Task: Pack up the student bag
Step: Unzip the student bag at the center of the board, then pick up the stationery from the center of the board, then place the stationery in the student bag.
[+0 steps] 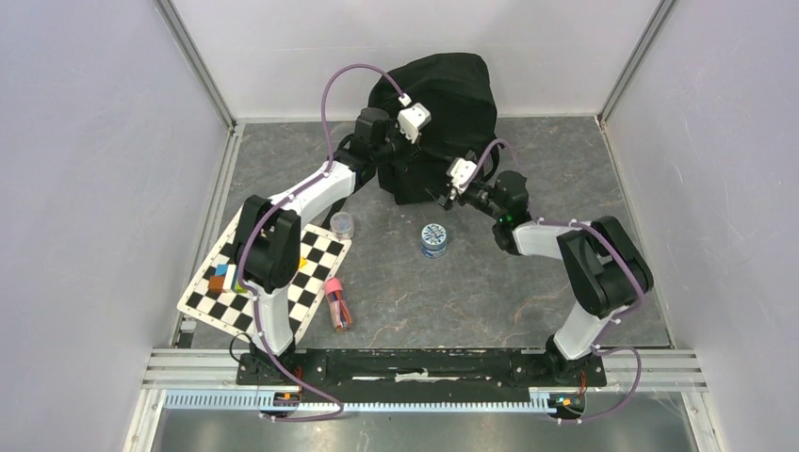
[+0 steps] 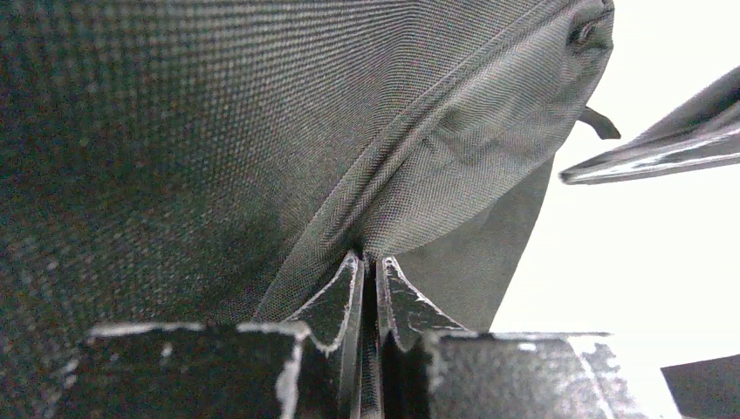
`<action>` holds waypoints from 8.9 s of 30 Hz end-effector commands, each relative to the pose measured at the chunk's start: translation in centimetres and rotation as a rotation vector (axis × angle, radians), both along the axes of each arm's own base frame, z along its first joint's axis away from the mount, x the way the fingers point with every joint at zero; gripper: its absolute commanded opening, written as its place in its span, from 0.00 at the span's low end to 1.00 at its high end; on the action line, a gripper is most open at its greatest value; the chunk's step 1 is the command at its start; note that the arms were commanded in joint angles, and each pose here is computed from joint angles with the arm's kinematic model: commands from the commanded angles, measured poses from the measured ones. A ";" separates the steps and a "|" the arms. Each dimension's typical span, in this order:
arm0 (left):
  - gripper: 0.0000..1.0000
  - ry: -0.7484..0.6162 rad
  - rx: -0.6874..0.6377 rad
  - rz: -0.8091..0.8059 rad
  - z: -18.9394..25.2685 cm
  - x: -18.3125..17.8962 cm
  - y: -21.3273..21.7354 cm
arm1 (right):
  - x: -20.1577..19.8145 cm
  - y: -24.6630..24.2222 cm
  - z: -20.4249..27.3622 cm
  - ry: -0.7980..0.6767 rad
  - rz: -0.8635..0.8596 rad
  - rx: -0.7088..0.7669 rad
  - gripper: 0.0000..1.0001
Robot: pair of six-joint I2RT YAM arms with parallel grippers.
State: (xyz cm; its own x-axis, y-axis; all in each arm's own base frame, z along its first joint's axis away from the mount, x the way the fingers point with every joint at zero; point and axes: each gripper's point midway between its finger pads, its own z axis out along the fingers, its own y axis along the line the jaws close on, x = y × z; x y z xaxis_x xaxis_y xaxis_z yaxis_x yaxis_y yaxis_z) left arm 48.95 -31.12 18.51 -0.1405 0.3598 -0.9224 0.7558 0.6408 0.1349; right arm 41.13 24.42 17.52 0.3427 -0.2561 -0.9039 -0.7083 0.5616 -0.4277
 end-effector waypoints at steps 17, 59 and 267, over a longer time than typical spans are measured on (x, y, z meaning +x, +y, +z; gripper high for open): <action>0.02 -0.136 -0.218 0.012 8.7 1.1 -0.3 | 8.8 5.6 -4.2 0.049 0.134 -0.251 0.96; 0.02 -0.132 -0.227 0.013 9.2 0.0 0.6 | 11.5 -2.8 -9.5 0.439 -0.117 -0.482 0.82; 0.13 0.013 -0.307 0.028 8.4 -1.3 -0.2 | -0.8 -1.0 10.5 0.221 -0.444 0.184 0.98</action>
State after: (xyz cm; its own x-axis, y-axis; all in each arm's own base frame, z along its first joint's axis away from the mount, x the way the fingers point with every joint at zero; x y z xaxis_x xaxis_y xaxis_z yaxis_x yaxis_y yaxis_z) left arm 47.60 -30.85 19.91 -0.2596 0.1645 -0.9516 0.7124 0.6979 -0.0737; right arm 42.61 23.79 26.59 0.0040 -0.1657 -0.9862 -0.3962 0.9052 -0.1537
